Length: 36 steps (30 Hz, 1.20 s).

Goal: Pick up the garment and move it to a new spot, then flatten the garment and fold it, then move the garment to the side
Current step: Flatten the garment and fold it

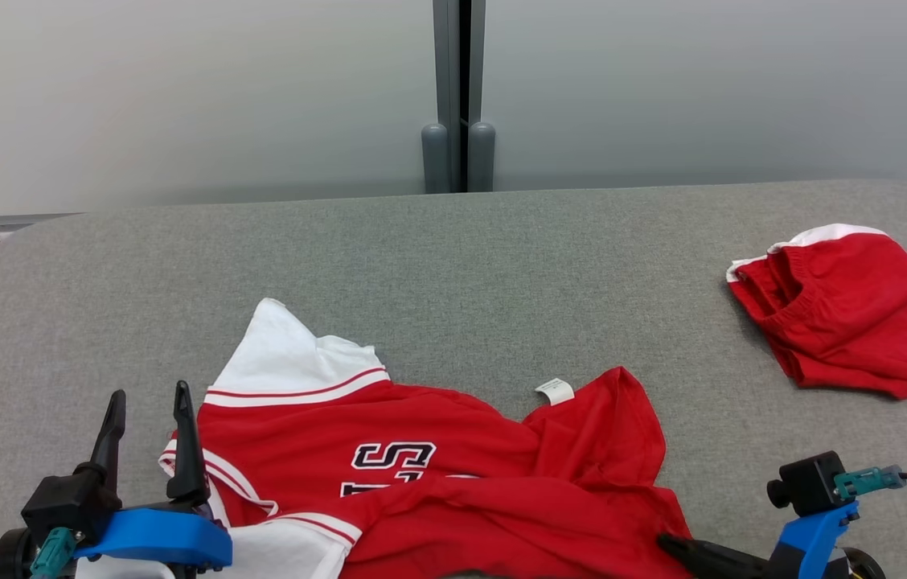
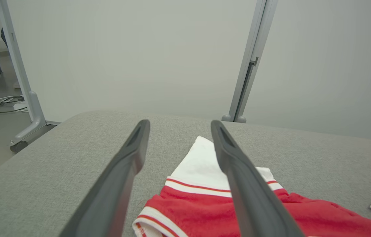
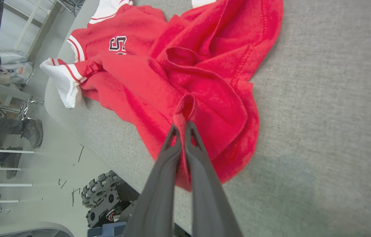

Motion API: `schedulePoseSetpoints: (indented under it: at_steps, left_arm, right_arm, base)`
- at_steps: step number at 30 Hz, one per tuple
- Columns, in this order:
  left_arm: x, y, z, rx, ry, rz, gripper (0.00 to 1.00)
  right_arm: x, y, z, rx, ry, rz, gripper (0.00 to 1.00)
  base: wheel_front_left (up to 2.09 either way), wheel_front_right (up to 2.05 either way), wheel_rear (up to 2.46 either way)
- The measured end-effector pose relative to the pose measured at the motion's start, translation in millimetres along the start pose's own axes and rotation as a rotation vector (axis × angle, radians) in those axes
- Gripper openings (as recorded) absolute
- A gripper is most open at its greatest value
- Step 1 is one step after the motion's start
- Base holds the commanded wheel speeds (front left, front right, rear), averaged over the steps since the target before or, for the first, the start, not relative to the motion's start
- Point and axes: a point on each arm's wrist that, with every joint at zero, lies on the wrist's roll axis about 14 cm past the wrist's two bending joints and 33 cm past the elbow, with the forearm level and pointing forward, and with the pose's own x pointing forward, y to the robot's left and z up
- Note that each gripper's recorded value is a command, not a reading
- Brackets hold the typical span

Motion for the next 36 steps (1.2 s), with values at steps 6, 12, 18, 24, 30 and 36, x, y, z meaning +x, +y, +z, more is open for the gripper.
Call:
schedulePoseSetpoints:
  at_steps: [6, 12, 18, 24, 30, 36]
  left_arm:
    - [-2.0, 1.7, -1.1, -0.001, 0.004, 0.007, 1.00]
    - [-5.6, 5.4, -0.1, -0.003, 0.001, 0.019, 1.00]
    - [-7.2, 6.5, -1.7, -0.008, 0.005, 0.026, 1.00]
    - [-5.4, 7.2, -2.3, -0.014, 0.007, 0.031, 1.00]
    - [-10.3, 12.7, -5.2, -0.022, 0.015, 0.052, 1.00]
    - [-15.6, 23.1, -6.7, -0.033, 0.020, 0.086, 1.00]
  right_arm:
    - [2.4, -1.9, 11.7, 0.015, -0.049, -0.006, 1.00]
    - [-2.4, 3.0, 51.4, 0.021, -0.202, 0.016, 1.00]
    - [1.8, -19.8, 93.1, 0.014, -0.359, -0.064, 1.00]
    - [34.2, -32.7, 114.0, -0.038, -0.319, -0.136, 1.00]
    - [68.5, -41.7, 100.2, -0.071, -0.146, -0.199, 1.00]
    - [85.0, -51.7, 71.9, -0.087, 0.040, -0.250, 1.00]
  base:
    - [0.00, 0.00, 0.00]
    - [0.00, 0.00, 0.00]
    - [0.00, 0.00, 0.00]
    - [0.00, 0.00, 0.00]
    - [0.00, 0.00, 0.00]
    - [0.00, 0.00, 0.00]
